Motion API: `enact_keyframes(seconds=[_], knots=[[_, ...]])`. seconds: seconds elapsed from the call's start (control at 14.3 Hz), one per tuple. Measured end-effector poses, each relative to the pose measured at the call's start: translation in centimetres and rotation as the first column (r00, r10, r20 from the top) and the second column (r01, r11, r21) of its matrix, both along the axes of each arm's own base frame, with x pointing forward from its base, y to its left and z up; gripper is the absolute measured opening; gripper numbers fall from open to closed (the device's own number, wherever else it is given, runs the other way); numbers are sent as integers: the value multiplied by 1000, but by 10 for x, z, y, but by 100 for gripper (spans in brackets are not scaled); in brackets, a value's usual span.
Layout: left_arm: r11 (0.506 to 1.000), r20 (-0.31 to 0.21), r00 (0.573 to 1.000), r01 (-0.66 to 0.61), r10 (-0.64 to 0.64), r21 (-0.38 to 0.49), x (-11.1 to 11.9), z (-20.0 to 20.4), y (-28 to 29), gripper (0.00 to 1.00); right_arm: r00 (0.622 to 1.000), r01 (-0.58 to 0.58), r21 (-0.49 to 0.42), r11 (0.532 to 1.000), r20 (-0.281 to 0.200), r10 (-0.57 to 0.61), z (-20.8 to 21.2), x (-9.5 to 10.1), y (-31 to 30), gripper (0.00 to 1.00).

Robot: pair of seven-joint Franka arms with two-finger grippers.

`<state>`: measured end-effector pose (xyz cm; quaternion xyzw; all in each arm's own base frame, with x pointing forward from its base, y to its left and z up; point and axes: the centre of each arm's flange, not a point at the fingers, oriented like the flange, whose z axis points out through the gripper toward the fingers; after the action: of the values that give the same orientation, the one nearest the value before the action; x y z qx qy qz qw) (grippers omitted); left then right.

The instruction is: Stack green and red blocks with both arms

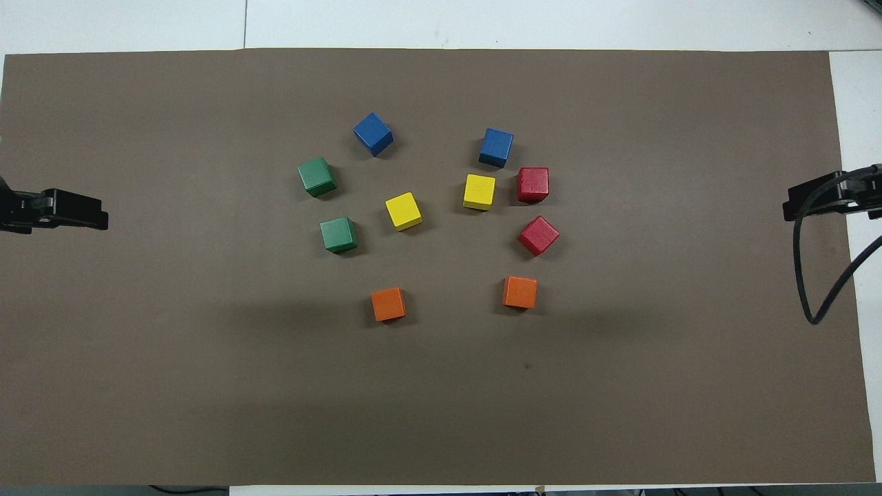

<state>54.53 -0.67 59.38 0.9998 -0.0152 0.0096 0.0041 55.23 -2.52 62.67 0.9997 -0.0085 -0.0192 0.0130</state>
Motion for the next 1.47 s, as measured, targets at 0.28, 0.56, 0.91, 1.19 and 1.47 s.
enact_keyframes(seconds=[0.28,0.56,0.91,1.19,1.47], knots=[[1000,0,1000,0,0,0,0,0,0,100,1000,3,0,1000,2,-3,0,0,-1,100],[1000,2,1000,1,-1,0,0,0,0,100,1000,3,0,1000,0,-3,-1,0,-1,100],[1000,14,1000,-1,1,-4,2,0,-5,100,993,77,9,997,89,-78,-43,6,79,100],[998,63,996,-62,63,-28,5,-32,-76,100,986,115,31,993,116,-117,-105,5,174,100],[993,45,992,-116,118,-39,19,-106,-150,100,976,187,40,981,109,-191,-164,28,193,100]])
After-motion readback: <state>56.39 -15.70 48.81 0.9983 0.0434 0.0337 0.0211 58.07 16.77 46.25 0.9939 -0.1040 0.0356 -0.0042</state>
